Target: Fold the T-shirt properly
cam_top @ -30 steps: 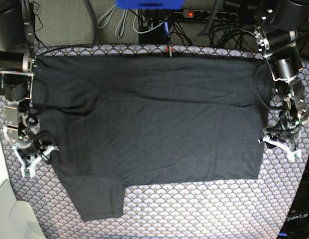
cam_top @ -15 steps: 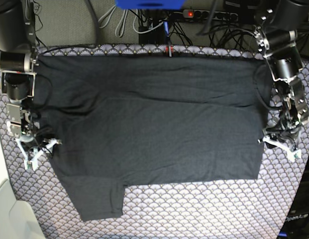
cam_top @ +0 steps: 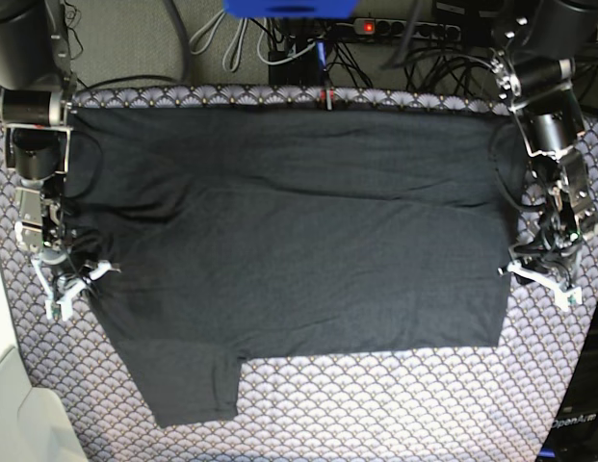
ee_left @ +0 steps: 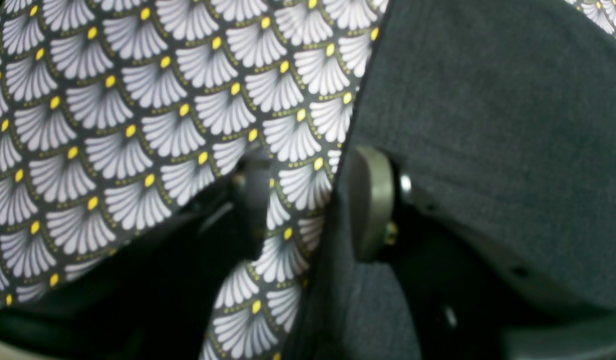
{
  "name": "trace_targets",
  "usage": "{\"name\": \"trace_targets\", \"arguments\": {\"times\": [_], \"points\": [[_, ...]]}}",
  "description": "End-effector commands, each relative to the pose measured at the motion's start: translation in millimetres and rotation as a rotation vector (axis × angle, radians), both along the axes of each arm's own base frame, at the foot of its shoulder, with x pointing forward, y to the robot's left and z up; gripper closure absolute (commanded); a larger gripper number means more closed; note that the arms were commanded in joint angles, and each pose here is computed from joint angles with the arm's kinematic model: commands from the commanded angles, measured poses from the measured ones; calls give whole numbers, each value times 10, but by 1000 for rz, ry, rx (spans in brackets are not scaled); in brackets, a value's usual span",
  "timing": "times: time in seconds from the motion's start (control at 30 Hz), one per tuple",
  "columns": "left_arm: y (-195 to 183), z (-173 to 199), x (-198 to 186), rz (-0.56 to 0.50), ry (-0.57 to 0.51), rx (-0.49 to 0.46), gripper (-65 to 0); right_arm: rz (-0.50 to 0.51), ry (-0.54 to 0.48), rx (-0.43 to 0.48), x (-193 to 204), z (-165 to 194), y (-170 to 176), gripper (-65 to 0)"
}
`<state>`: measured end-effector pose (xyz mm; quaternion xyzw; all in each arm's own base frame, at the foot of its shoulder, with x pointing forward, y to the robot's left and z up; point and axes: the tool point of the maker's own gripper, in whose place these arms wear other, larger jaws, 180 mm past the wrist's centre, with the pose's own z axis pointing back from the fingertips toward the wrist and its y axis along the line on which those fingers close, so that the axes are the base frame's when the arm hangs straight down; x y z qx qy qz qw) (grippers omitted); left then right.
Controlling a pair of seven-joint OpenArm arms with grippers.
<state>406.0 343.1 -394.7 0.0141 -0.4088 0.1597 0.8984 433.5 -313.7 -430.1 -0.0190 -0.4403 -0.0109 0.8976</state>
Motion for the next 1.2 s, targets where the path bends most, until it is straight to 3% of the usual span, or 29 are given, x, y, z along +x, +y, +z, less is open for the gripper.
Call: {"name": "trace_targets", "arguments": {"times": [0.0,0.1,0.2,0.33,0.57,0.8,0.93,1.17], "points": [[102,245,147,8,-67,23,-242,-6,57,-31,-64,-32,-116,-2],[103,360,257,11,-106,25,-242,-5,59,-30,-65,-34,-113,0],[102,226,361,40,-109,-23,-246,-5,59,-30,-65,-34,-113,0],[91,86,481,75,-120,-71,-317,-5,59,-30,-65,-34,-113,0],[-354,156,857,-124,-139,64,-330,-4,59,-29,-64,-37,-104,0],[-331,93,841,-109,-138,61,-330,-4,59,-29,-64,-37,-104,0],[3,137,779,6,-135,136,-332,-4,59,-29,-64,-37,-104,0],[-20,134,782,-9,-138,130,-332,-4,57,-29,-57,-30,-104,0]]}}
